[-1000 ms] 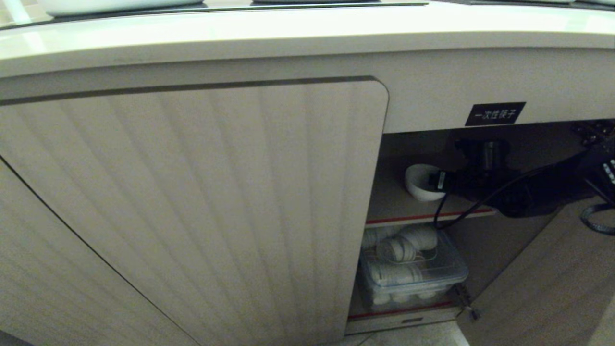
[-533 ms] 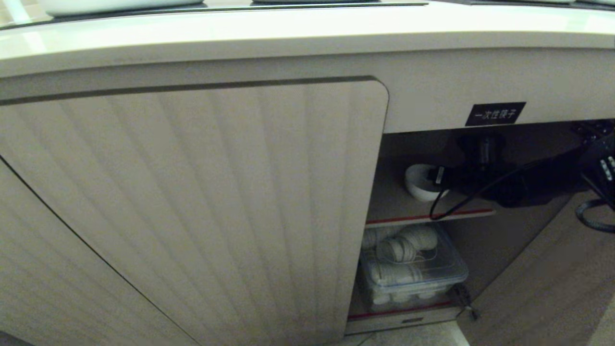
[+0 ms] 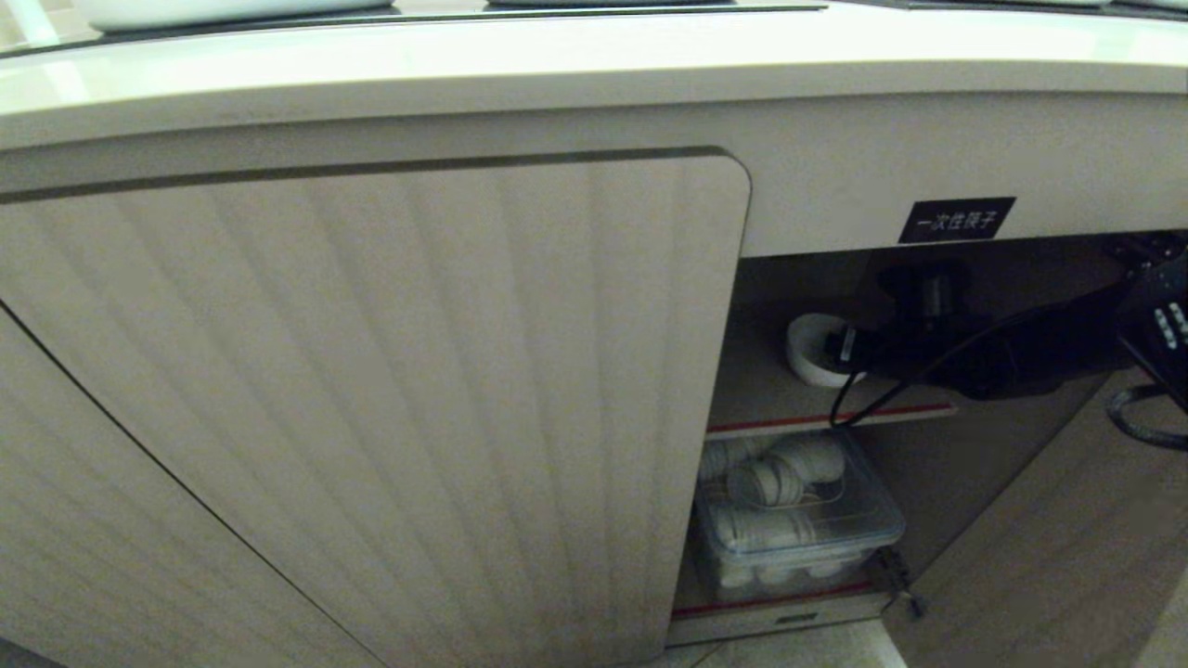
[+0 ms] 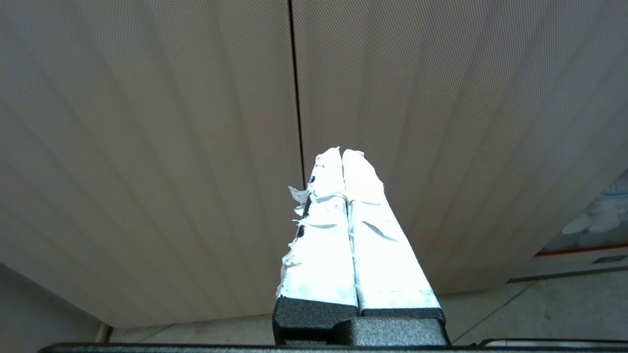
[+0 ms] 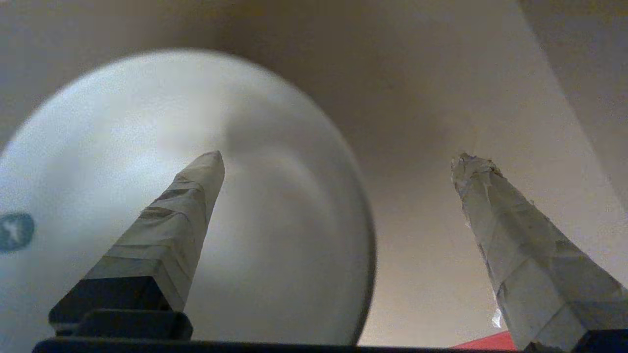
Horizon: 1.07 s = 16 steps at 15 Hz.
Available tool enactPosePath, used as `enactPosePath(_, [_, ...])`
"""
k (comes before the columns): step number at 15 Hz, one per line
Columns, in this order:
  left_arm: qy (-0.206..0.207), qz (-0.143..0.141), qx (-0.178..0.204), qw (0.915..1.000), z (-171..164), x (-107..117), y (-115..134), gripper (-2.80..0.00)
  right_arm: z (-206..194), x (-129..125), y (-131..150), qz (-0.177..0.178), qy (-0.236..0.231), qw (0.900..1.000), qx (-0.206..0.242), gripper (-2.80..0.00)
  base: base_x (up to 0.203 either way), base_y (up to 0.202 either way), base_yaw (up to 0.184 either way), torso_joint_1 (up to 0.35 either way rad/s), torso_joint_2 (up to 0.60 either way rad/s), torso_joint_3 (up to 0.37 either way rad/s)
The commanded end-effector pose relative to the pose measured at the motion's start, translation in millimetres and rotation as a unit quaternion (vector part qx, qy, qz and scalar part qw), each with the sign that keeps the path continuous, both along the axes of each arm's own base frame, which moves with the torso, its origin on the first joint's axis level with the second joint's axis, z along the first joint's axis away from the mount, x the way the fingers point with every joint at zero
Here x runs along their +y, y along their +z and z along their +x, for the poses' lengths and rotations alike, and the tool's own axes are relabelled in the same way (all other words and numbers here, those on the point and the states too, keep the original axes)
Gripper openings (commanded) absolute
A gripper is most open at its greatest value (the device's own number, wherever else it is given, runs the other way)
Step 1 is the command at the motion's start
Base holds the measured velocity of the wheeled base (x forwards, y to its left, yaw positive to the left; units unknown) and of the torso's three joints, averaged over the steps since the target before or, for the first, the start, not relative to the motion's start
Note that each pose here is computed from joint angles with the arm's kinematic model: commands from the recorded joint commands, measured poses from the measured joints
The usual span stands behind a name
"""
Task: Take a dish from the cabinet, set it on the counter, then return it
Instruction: Take the bowl from the cabinet
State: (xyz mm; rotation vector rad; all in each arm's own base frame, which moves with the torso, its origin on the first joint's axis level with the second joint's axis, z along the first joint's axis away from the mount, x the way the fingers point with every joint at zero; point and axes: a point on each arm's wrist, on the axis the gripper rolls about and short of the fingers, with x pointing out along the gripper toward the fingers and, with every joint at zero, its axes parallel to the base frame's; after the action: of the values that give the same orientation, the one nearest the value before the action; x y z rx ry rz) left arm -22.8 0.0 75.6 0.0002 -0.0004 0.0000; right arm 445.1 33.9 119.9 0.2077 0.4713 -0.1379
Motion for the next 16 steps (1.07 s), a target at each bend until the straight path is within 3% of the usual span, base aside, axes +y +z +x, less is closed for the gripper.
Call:
enactPosePath(1, [0.0,0.0,0.0,1.0,0.0,0.0,-0.1,-2.8,-0.2,0.4,1.0,0.004,0.006,1.0,-0.001,0.0,0.0,0.0,0.0,0.0,0.0,0.0])
enactPosePath(3, [0.0,0.0,-0.001,1.0,-0.1,0.0,0.3,-2.8,-0.7,1.2,5.2,0.019,0.035,0.999,-0.007,0.0,0.0,0.0,0.0,0.0,0.0,0.0])
enactPosePath(16, [0.0,0.0,0.0,1.0,0.0,0.0,-0.1,-2.8,-0.4,2.6,0.7,0.016,0.038,0.999,0.001,0.0,0.0,0.0,0.0,0.0,0.0,0.0])
